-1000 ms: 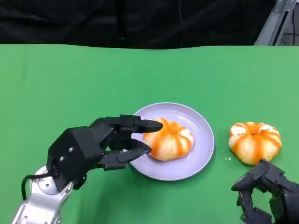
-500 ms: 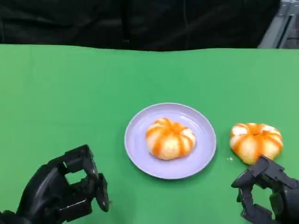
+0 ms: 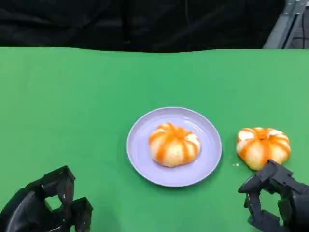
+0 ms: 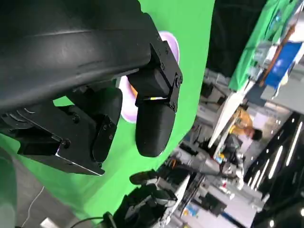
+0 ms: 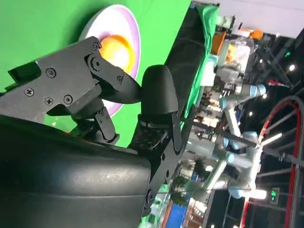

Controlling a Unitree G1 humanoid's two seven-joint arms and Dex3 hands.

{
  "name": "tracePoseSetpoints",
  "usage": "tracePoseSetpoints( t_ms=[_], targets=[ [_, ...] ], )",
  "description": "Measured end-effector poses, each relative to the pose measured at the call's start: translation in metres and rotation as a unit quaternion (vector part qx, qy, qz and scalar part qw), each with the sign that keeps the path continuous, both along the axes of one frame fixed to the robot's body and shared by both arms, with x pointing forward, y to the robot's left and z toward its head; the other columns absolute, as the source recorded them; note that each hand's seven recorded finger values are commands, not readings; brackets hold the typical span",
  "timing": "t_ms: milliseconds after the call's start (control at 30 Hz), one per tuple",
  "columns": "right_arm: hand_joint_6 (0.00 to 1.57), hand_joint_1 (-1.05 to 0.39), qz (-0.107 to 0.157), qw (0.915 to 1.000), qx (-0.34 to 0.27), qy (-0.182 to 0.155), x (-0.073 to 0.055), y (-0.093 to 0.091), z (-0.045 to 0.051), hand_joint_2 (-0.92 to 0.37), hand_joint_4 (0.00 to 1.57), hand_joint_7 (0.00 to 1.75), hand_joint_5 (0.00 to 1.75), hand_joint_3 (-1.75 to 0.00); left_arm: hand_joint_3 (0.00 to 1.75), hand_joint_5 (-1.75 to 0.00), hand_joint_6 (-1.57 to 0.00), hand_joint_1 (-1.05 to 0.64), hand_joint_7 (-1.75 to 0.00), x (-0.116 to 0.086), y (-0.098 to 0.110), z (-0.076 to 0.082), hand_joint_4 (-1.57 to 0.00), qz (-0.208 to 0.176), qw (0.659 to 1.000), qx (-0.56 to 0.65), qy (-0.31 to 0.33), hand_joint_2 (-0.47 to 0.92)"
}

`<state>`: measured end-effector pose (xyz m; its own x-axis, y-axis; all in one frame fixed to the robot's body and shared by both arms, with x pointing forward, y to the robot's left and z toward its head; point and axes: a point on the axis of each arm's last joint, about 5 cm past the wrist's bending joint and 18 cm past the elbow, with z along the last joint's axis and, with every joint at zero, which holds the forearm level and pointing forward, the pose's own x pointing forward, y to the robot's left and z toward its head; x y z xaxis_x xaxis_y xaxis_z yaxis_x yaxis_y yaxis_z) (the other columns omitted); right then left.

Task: Grasp the bread from the table and place it into the plate.

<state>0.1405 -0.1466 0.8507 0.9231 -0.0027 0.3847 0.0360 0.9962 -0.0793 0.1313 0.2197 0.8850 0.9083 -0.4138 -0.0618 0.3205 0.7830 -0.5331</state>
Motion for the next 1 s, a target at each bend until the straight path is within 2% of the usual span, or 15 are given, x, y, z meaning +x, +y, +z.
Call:
tracePoseSetpoints(
  t_ms=[1000],
  targets=[
    [0.75, -0.09, 0.0, 1.0, -0.001, -0.002, -0.0012, 0.0, -0.0002, -0.57, 0.81, 1.48, 1.75, -1.14, 1.75, -1.75, -0.94, 0.13, -1.75, -0.0013, 0.0028, 0.0034, -1.09, -0.005, 1.0, -0.016, 0.01, 0.62]
  ],
)
